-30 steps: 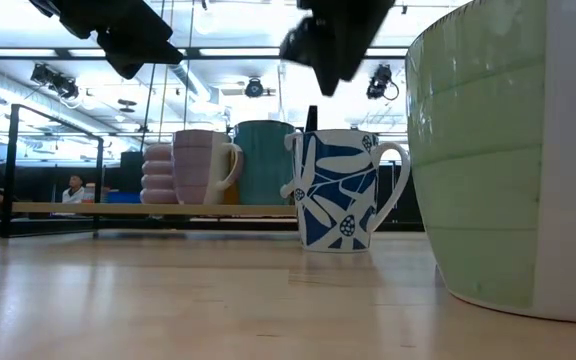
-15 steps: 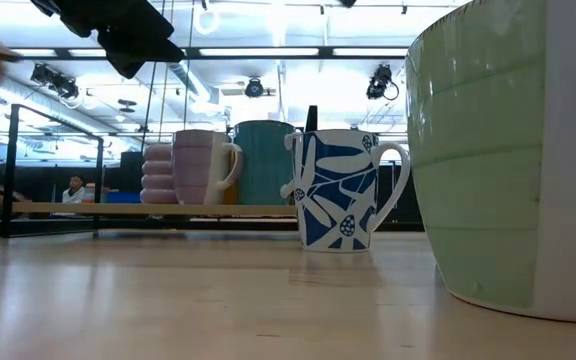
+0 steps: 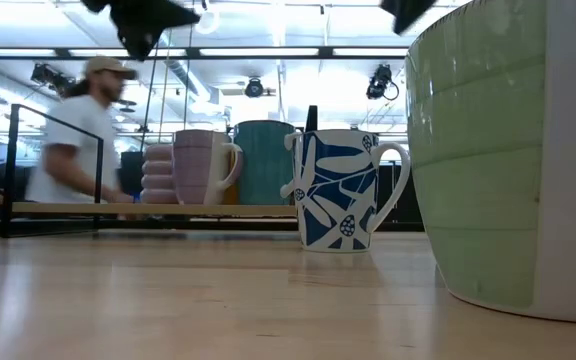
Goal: Place coffee mugs
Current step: Put the patterned blue mug on the shelf
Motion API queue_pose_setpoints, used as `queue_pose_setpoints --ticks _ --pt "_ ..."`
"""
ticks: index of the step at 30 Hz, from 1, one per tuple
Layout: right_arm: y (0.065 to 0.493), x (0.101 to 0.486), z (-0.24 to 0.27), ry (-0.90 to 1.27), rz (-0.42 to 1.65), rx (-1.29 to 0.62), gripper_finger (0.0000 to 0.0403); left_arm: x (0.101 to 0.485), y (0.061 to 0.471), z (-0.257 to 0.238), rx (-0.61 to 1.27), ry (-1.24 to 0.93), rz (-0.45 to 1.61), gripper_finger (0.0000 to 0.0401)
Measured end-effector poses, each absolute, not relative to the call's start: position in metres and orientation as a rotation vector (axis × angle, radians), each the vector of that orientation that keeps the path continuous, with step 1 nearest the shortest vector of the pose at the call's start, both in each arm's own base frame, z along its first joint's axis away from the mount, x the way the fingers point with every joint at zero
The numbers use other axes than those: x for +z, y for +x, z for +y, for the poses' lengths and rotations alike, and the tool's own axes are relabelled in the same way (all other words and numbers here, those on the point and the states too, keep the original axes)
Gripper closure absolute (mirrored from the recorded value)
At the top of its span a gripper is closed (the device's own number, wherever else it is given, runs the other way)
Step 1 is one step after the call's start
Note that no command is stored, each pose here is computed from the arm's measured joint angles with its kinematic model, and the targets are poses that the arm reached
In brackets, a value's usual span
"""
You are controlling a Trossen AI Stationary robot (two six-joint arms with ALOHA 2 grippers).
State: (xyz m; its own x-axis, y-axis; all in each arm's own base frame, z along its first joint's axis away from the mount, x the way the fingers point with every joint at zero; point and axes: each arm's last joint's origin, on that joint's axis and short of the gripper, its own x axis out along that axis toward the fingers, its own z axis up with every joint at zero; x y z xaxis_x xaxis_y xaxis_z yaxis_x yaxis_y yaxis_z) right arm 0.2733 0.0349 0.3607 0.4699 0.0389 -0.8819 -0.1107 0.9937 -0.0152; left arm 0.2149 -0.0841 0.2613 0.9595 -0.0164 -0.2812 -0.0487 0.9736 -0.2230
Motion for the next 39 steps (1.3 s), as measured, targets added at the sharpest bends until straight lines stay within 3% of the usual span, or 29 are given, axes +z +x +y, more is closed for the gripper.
queue_pose_setpoints --ticks 9,21,28,39 --pt "0.230 0.333 0.009 0.015 0.977 -0.024 0.0254 0.294 0.249 -0.077 0.016 -0.208 0.206 0.0227" --pt "0.202 0.296 -0.009 0.060 0.974 -0.099 0.0255 0.331 0.331 -0.081 0.001 -0.039 0.380 0.0227" --pt "0.201 0.274 -0.013 0.070 1.014 -0.116 0.0255 0.320 0.369 -0.089 0.013 -0.011 0.531 0.0227" --pt "0.201 0.261 -0.013 0.071 1.013 -0.117 0.0255 0.269 0.404 -0.099 0.015 -0.004 0.687 0.0227"
